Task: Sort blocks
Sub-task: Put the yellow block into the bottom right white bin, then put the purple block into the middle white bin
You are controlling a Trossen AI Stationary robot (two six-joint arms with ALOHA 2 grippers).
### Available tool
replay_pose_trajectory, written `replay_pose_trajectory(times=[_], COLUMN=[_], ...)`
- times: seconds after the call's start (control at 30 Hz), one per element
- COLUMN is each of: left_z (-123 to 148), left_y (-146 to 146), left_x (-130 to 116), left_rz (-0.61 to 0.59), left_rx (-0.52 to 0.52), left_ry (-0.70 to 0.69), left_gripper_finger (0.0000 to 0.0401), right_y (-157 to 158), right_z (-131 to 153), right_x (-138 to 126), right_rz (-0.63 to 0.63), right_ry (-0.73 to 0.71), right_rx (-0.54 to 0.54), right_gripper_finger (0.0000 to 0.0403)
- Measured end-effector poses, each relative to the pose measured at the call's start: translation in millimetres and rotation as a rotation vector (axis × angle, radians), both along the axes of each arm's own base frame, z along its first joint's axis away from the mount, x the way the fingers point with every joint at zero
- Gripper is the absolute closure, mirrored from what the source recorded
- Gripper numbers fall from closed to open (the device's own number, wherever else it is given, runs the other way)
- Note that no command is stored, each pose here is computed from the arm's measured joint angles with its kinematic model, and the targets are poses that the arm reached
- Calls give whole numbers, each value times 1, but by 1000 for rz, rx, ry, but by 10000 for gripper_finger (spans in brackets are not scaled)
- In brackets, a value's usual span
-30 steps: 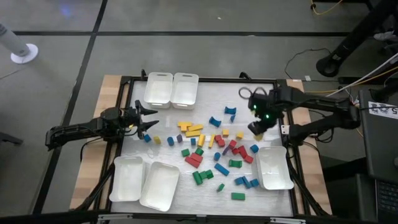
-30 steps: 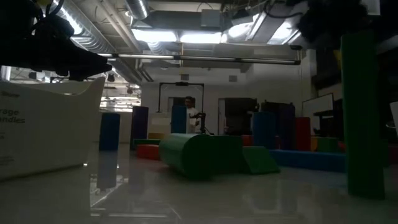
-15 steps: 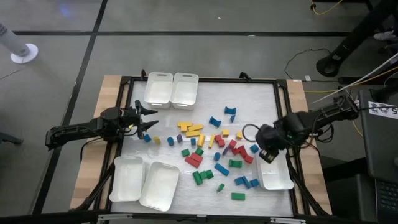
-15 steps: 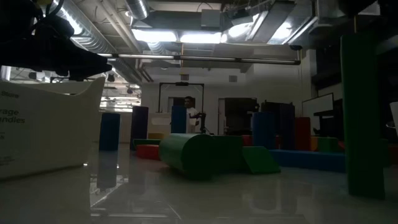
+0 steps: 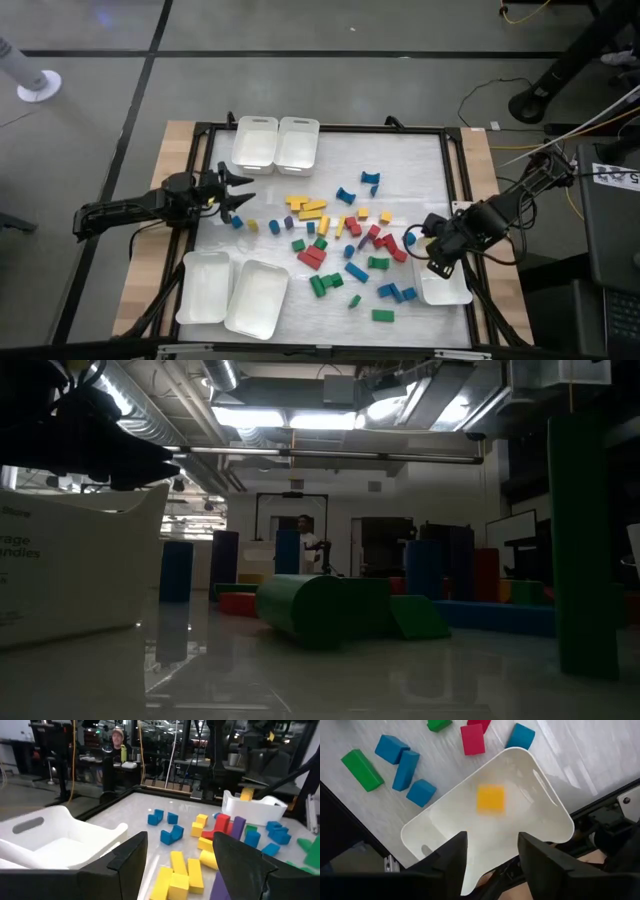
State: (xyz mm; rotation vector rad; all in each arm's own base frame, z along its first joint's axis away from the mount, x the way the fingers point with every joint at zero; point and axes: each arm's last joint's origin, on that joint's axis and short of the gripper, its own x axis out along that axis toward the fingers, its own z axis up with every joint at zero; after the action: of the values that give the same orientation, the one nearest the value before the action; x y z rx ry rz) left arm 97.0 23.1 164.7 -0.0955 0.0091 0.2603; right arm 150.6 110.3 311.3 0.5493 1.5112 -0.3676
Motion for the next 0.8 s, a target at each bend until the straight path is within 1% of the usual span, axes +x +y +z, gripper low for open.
replay_pose_trajectory(times=[0.13, 0.3, 0.4, 0.53, 0.67, 0.8], left_z=[0, 2, 12, 28, 38, 48], left_y=[0, 0, 0, -4, -7, -10], left_x=[0, 0, 0, -1, 5, 18], left_rz=[2, 2, -6, -39, -82, -123], left_rx=[-63, -99, -87, -71, -81, -98], left_ry=[-17, -50, -143, -208, -160, -75], left_gripper_finger=[187, 187, 187, 187, 187, 187], right_y=[0, 0, -1, -2, -3, -5], right_z=[0, 0, 0, 0, 0, 0], right_x=[0, 0, 1, 2, 3, 4], right_rz=[-23, -17, -18, -21, -25, -32], right_ry=[1, -5, -22, -47, -83, -126], right_rx=[1, -7, -29, -59, -109, -169], right_gripper_finger=[206, 184, 178, 181, 182, 182])
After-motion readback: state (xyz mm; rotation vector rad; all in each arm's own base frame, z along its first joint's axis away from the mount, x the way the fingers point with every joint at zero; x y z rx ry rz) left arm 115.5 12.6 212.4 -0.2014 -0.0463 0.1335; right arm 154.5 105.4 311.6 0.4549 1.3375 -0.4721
